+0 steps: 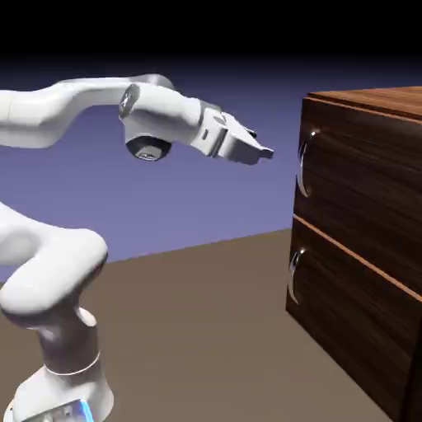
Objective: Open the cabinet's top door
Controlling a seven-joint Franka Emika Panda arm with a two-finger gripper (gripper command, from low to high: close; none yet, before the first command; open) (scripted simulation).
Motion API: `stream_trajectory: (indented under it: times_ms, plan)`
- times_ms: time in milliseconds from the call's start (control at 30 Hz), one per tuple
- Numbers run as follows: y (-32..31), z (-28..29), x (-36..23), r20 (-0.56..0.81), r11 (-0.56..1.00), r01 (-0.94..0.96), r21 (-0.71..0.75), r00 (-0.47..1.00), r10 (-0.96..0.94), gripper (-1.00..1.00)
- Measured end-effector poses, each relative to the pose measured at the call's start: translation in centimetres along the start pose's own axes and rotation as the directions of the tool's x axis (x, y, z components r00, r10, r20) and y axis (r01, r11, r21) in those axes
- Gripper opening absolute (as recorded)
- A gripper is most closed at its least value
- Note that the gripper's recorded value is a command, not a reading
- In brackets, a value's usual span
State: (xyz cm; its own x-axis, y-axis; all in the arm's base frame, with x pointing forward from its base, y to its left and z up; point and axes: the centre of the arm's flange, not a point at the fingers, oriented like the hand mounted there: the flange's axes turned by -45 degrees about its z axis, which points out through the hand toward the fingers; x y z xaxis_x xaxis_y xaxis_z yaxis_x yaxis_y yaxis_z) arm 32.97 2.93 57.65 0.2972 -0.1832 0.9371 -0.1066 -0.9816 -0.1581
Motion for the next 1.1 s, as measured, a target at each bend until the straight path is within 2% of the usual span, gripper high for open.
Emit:
stream_trajectory:
  times_ms: [500,867,1033,1067,1100]
  plan:
    - [-3.5,4.7,-3.8,-0.192,0.996,0.081,0.029,0.979,-0.074,0.00]
    - [-2.5,11.5,-8.4,-0.311,0.986,0.169,0.009,0.937,-0.158,0.00]
    - [-2.8,16.0,-6.9,-0.311,0.985,0.170,0.009,0.937,-0.158,0.00]
    - [-2.8,16.2,-6.9,-0.311,0.985,0.169,0.009,0.937,-0.158,-1.00]
    - [-2.8,16.2,-6.9,-0.311,0.985,0.169,0.009,0.937,-0.158,-1.00]
